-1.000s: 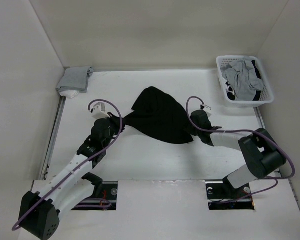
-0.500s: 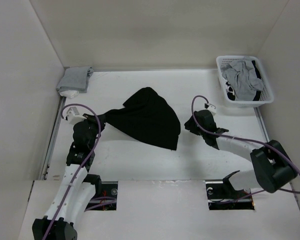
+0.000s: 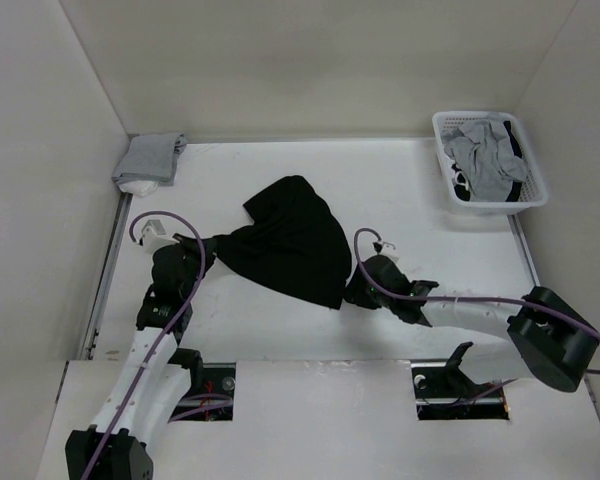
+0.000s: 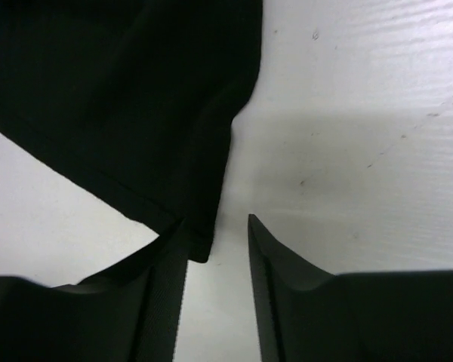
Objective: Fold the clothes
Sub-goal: Flatten the tank top out
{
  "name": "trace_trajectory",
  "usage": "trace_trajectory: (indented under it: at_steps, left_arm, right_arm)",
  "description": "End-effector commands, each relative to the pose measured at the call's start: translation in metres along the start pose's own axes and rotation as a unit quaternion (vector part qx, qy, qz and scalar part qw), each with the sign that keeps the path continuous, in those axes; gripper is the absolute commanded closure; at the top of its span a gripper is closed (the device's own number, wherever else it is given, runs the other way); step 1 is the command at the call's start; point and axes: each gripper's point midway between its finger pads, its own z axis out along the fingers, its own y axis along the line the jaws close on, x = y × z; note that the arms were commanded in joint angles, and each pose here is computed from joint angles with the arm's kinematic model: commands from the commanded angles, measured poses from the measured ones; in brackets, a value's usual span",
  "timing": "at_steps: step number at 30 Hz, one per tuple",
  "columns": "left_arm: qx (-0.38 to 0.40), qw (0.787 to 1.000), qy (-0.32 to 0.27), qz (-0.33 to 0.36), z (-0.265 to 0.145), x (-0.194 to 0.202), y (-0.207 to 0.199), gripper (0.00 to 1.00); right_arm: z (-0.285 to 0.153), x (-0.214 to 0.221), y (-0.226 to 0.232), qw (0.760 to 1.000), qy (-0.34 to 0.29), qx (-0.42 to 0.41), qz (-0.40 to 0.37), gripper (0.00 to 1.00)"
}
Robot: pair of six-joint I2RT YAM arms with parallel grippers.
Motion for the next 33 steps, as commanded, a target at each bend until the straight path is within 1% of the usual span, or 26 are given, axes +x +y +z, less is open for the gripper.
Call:
trace_trajectory:
  at_steps: [1,5,6,8,10,12,14,15,17,19,20,21,22,23,24,25,26,27,28,29,30,31,33]
  left_arm:
    - [0.03,1.0,-0.006,0.001,0.0,-0.001,-0.012,0.98]
    - [0.038,0.999,-0.008,0.001,0.0,-0.001,-0.016,0.98]
    - [0.04,0.999,-0.009,0.001,0.001,-0.001,-0.017,0.98]
    - [0.039,0.999,-0.005,0.001,0.003,0.0,-0.017,0.98]
    - [0.04,0.999,-0.005,0.002,0.003,0.001,-0.017,0.98]
    - [0.042,0.999,-0.004,0.002,0.004,0.002,-0.018,0.98]
    - [0.045,0.999,-0.005,0.001,0.004,0.0,-0.021,0.98]
    - [0.047,0.999,-0.008,0.0,0.003,-0.001,-0.022,0.98]
    - [0.067,0.998,-0.012,-0.004,0.001,-0.007,-0.04,0.98]
    - [0.083,0.996,-0.019,-0.007,-0.002,-0.015,-0.054,0.98]
    - [0.107,0.994,-0.031,-0.011,-0.009,-0.025,-0.074,0.99]
    - [0.115,0.993,-0.036,-0.013,-0.011,-0.029,-0.081,0.99]
    - [0.159,0.985,-0.063,-0.023,-0.027,-0.052,-0.119,1.0]
    - [0.173,0.982,-0.075,-0.029,-0.035,-0.063,-0.132,1.0]
    - [0.199,0.975,-0.093,-0.037,-0.048,-0.08,-0.154,1.0]
    - [0.236,0.963,-0.123,-0.049,-0.071,-0.106,-0.184,1.0]
    - [0.27,0.949,-0.149,-0.058,-0.093,-0.128,-0.209,1.0]
    - [0.293,0.939,-0.167,-0.065,-0.108,-0.142,-0.225,0.99]
    - [0.32,0.926,-0.187,-0.073,-0.126,-0.159,-0.243,0.99]
    - [0.365,0.902,-0.216,-0.081,-0.158,-0.187,-0.273,0.99]
    - [0.384,0.891,-0.23,-0.079,-0.174,-0.2,-0.287,0.99]
    - [0.404,0.877,-0.248,-0.074,-0.195,-0.216,-0.303,0.99]
    - [0.427,0.859,-0.274,-0.064,-0.225,-0.239,-0.324,0.99]
  right_arm:
    - [0.004,0.017,0.008,0.999,0.017,-0.015,0.035,0.64]
    - [0.009,0.03,0.01,0.999,0.036,-0.018,0.034,0.68]
    - [0.011,0.033,0.012,0.998,0.04,-0.022,0.039,0.71]
    - [0.012,0.036,0.014,0.998,0.046,-0.024,0.047,0.72]
    - [0.016,0.037,0.013,0.997,0.046,-0.024,0.05,0.76]
    - [0.016,0.035,0.012,0.997,0.038,-0.022,0.056,0.86]
    - [0.014,0.023,0.018,0.998,0.015,-0.03,0.062,0.95]
    - [0.011,0.012,0.025,0.998,-0.005,-0.038,0.057,0.98]
    - [-0.012,-0.023,0.048,0.995,-0.063,-0.073,0.042,1.0]
    - [-0.036,-0.052,0.068,0.989,-0.105,-0.1,0.024,1.0]
    - [-0.066,-0.082,0.084,0.982,-0.149,-0.118,0.001,1.0]
    - [-0.073,-0.089,0.087,0.98,-0.16,-0.121,-0.005,1.0]
    - [-0.111,-0.12,0.098,0.969,-0.209,-0.13,-0.021,1.0]
    - [-0.154,-0.151,0.109,0.956,-0.255,-0.138,-0.034,1.0]
    - [-0.188,-0.176,0.115,0.945,-0.292,-0.143,-0.041,1.0]
    - [-0.222,-0.197,0.123,0.932,-0.327,-0.151,-0.048,1.0]
    - [-0.265,-0.223,0.133,0.913,-0.37,-0.162,-0.051,1.0]
    - [-0.29,-0.238,0.137,0.901,-0.397,-0.168,-0.05,1.0]
    - [-0.328,-0.259,0.144,0.883,-0.432,-0.176,-0.048,1.0]
    - [-0.37,-0.278,0.156,0.863,-0.464,-0.192,-0.053,1.0]
    - [-0.393,-0.289,0.163,0.852,-0.481,-0.198,-0.056,1.0]
    - [-0.425,-0.304,0.174,0.836,-0.505,-0.205,-0.064,1.0]
    - [-0.456,-0.319,0.181,0.822,-0.528,-0.205,-0.069,1.0]
